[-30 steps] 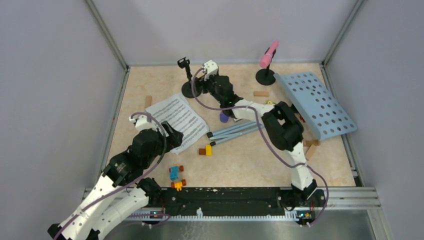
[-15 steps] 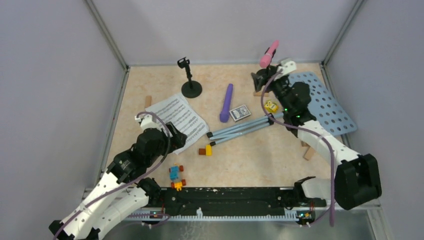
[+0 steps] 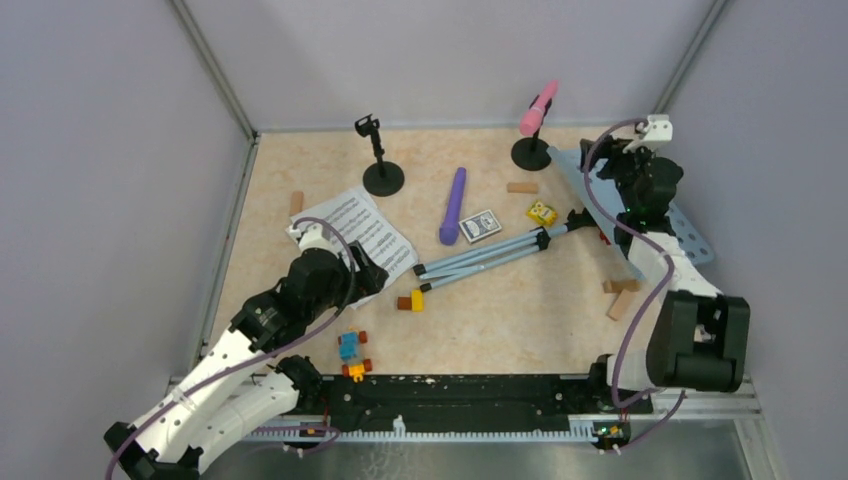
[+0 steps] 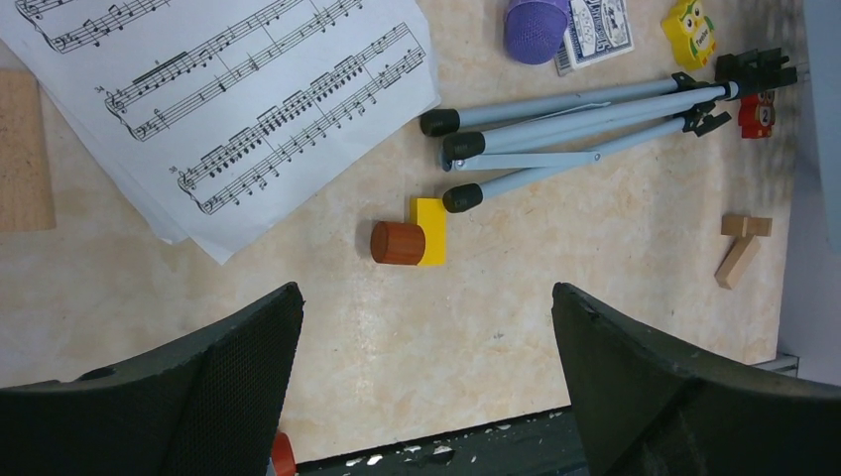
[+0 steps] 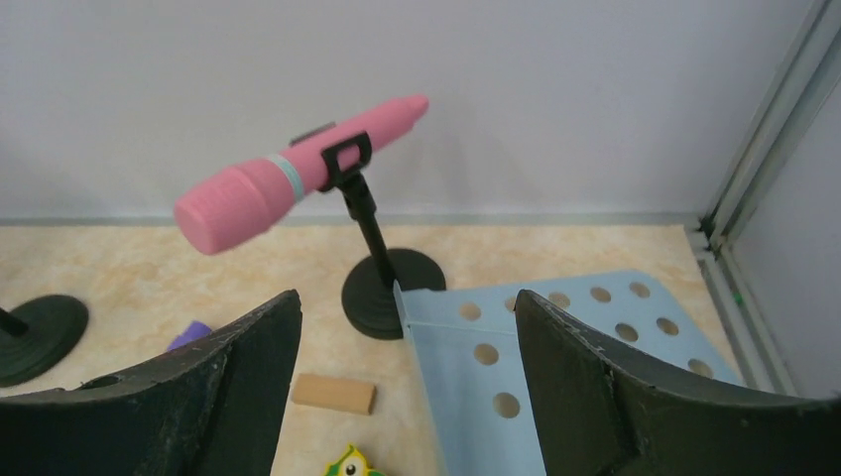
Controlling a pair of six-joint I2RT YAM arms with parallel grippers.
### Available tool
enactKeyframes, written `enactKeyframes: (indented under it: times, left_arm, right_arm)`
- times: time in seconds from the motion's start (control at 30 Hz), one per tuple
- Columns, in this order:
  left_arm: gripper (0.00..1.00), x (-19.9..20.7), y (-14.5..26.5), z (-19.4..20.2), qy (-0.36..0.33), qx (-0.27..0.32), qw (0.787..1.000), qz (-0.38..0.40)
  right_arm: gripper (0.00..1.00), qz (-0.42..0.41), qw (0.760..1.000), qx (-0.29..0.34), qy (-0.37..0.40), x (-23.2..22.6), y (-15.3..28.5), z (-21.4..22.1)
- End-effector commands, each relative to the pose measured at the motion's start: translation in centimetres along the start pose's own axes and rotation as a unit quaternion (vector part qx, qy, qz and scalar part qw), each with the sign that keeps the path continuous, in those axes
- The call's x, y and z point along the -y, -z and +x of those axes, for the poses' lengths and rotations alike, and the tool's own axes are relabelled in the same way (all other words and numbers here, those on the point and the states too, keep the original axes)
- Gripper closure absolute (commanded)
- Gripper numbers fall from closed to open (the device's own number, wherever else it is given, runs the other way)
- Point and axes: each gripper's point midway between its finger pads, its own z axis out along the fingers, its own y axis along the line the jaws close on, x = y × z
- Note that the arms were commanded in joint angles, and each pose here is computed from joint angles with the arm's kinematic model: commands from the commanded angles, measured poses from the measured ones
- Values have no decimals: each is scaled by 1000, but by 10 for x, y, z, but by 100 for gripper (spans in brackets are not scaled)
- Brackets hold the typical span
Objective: Pack up the instrument practice props
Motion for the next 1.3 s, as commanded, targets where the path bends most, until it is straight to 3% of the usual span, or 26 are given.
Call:
enactKeyframes:
  times: [0.0,0.33,0.63,0.8,1.1,1.2,1.27]
  left_arm:
    - [1,11,-1,-5,5,9,1000,26]
    - [1,-8,-3,-12,-17,43,999,-8]
    - [1,1,-13,-15,-28,41,999,-3]
    - [1,4,-20,-15,-34,38,999,-3]
    - [1,3,-26,-13,-34,34,999,-12]
    - [1,0,-26,-14,-34,37,999,-18]
    - [1,-1,-26,-14,-35,37,998,-20]
  right_arm:
    - [23,-37,999,4,20,1,-35,16]
    - [25,-162,987,1,13,-16,-118,53]
    - [29,-249,967,-48,-1,-28,-159,112]
    - [28,-267,961,-60,31,-43,-174,133]
    - [28,-248,968,-17,31,-52,-216,142]
    - [36,-253,967,-6,14,-56,-227,147]
    - [49,-260,966,8,11,-60,-231,144]
